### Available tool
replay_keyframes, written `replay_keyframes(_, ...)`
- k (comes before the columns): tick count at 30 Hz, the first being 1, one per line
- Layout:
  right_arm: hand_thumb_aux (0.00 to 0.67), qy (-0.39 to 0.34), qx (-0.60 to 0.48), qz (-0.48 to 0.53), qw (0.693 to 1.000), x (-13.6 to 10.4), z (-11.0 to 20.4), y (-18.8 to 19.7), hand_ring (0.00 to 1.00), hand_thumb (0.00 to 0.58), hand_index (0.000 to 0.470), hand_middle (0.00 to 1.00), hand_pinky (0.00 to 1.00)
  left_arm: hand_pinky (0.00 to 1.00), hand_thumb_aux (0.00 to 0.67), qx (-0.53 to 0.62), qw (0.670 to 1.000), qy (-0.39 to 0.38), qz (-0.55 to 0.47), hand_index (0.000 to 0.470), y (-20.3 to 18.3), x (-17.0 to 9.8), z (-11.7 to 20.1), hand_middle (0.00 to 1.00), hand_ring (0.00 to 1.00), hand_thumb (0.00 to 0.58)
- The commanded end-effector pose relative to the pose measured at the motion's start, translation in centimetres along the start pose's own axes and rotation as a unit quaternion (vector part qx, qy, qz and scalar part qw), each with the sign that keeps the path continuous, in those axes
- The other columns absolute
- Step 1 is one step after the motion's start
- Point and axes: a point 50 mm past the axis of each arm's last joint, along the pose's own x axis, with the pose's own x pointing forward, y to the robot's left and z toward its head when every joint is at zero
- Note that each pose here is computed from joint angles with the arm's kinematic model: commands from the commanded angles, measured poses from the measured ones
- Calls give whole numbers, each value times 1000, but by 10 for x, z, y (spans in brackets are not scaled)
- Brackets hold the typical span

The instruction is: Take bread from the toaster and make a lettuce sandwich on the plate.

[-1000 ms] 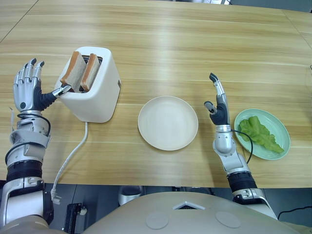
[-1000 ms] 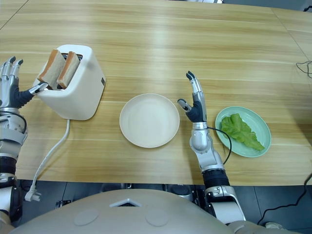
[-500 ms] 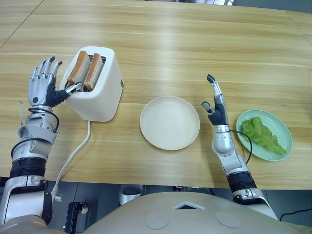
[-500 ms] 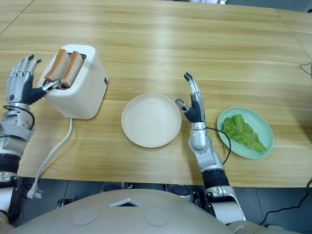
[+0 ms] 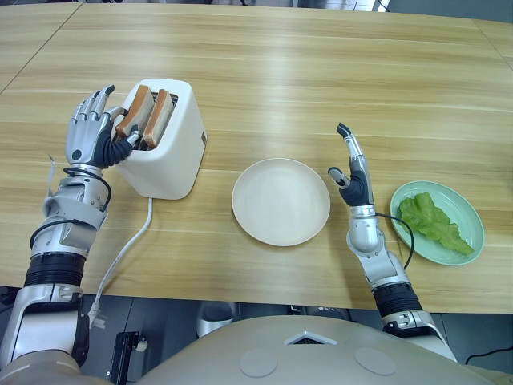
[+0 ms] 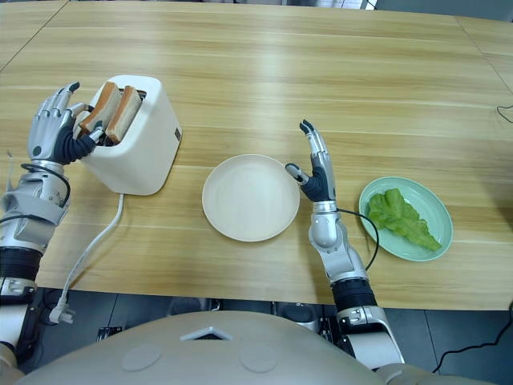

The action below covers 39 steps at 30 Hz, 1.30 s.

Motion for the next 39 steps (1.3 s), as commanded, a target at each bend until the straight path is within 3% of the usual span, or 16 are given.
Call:
replay_keyframes(1,0,2,-1,-5,1000,2,1,-1,0,0,0,0,0,1000,670,-38,999,12,24,460,4,-1,1,1000,1000,580)
replay_keyframes(8,0,14,5,-54,998,6,0,-19,0,0,0,0,0,1000,670,-114,988,33,98,460,19,13,4,1000,1000,580)
replay_keyframes(13,0,11,-4,-98,995,3,4,-41,0,0,0,0,0,1000,670,-194,960,54,196,460,40,21,0,1000,1000,580)
replay_keyframes(17,0,18,-18,-130,991,-6,4,-62,0,0,0,0,0,1000,670,-306,898,22,315,460,74,24,9,1000,1000,580)
replay_keyframes(20,0,30,-36,-150,988,-14,1,-78,0,0,0,0,0,1000,670,-371,865,-36,336,460,87,22,29,1000,1000,580)
replay_keyframes(26,0,60,-78,-175,980,-30,-10,-106,0,0,0,0,0,1000,670,-470,837,-129,251,460,74,14,84,1000,1000,580)
replay_keyframes(33,0,84,-151,-182,968,-44,-20,-143,0,0,0,0,0,1000,670,-529,823,-201,-55,460,-10,-30,164,1000,1000,580)
replay_keyframes(39,0,131,-247,-157,947,-63,-34,-176,0,0,0,0,0,1000,670,-468,829,-198,-232,460,-66,-62,171,1000,1000,580)
